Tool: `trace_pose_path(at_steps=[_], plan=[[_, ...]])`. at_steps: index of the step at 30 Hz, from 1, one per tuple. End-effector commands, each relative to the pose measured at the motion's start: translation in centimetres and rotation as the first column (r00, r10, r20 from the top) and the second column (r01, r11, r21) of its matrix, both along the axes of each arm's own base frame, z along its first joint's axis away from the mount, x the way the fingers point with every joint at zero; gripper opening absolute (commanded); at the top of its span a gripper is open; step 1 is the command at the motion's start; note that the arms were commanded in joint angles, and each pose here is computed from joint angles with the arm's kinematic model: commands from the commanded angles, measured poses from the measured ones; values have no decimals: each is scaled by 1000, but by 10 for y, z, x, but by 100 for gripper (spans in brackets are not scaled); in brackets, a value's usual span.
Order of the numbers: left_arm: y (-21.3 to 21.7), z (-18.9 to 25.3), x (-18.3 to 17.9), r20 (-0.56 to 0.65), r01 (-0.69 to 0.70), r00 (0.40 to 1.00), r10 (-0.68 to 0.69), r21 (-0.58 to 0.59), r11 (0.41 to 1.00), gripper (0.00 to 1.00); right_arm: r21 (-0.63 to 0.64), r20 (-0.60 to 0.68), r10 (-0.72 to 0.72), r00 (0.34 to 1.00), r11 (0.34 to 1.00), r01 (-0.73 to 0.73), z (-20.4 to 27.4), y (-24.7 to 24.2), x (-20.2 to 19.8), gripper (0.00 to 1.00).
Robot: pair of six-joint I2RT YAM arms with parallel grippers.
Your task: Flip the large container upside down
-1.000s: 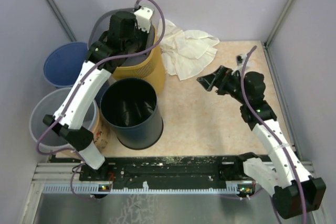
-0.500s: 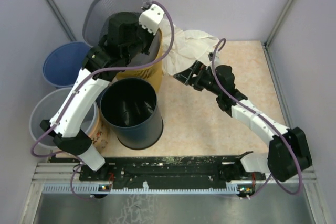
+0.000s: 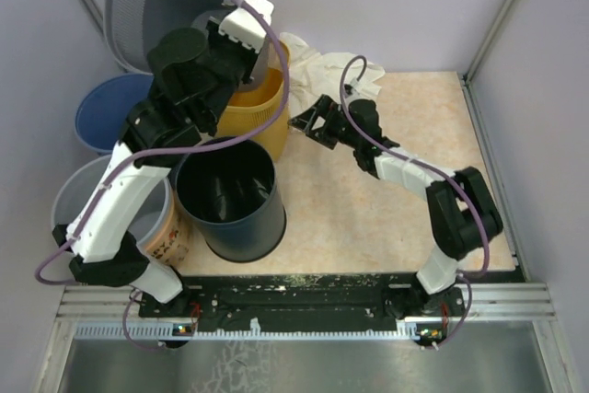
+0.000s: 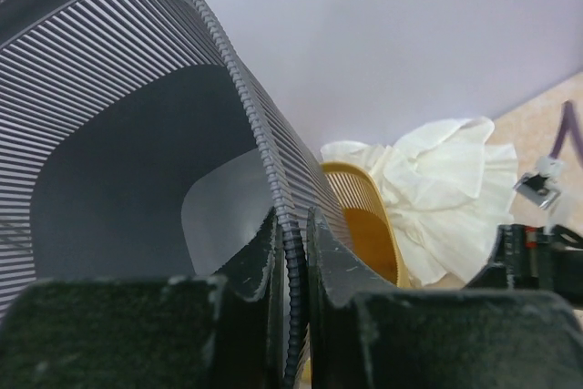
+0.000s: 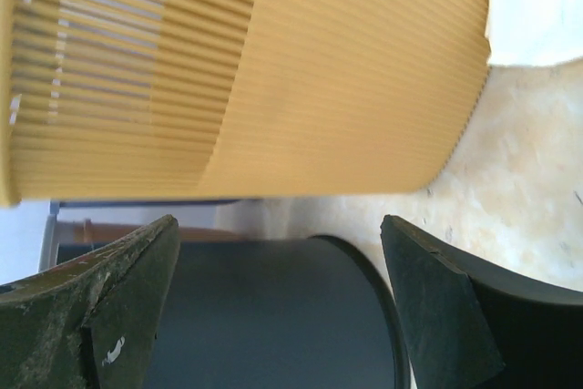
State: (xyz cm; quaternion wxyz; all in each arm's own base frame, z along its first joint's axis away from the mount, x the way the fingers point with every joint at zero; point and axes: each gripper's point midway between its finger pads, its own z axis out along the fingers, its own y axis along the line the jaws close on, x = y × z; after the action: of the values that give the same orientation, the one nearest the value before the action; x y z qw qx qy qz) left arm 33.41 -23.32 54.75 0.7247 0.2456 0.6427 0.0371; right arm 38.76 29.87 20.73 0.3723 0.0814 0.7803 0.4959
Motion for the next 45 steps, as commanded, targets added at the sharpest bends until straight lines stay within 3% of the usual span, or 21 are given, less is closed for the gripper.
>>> trace_pose_path(at_steps=[1,9,13,17,21,24,27,31,33,36,39,41,45], plan=[[46,85,-41,200,-25,978,57,-159,987,0,65,71,30,997,997,-35,26,33,27,92],[50,105,-78,230,49,973,1,-212,976,0,65,28,116,993,991,-118,13,78,44,92],[46,116,-97,255,150,964,-82,-258,955,0,45,48,122,991,991,-125,19,69,37,92],[39,129,-112,293,270,939,-181,-299,915,0,-43,45,66,997,997,-64,21,25,24,92],[18,131,-118,308,364,912,-271,-303,881,0,-224,52,-121,991,966,130,19,-69,9,95],[-4,130,-121,314,436,885,-344,-302,848,0,-380,83,-338,938,859,343,25,-159,-8,98],[-34,127,-128,310,538,836,-453,-302,787,0,-493,151,-532,833,690,530,47,-241,-37,99],[-82,112,-135,271,655,756,-596,-316,687,0,-559,287,-746,600,378,738,93,-329,-91,99],[-104,102,-137,244,693,719,-651,-336,638,0,-549,361,-786,502,256,796,120,-354,-118,99],[-143,78,-139,171,739,650,-740,-369,564,0,-473,475,-760,444,205,857,169,-365,-144,97],[-171,50,-135,91,738,617,-782,-413,534,0,-386,554,-756,349,139,912,209,-378,-177,95],[-190,27,-131,28,733,592,-806,-434,524,0,-320,608,-745,276,89,943,232,-388,-200,93],[-224,-23,-119,-97,716,567,-818,-433,548,0,-194,662,-727,182,67,979,266,-394,-233,91]])
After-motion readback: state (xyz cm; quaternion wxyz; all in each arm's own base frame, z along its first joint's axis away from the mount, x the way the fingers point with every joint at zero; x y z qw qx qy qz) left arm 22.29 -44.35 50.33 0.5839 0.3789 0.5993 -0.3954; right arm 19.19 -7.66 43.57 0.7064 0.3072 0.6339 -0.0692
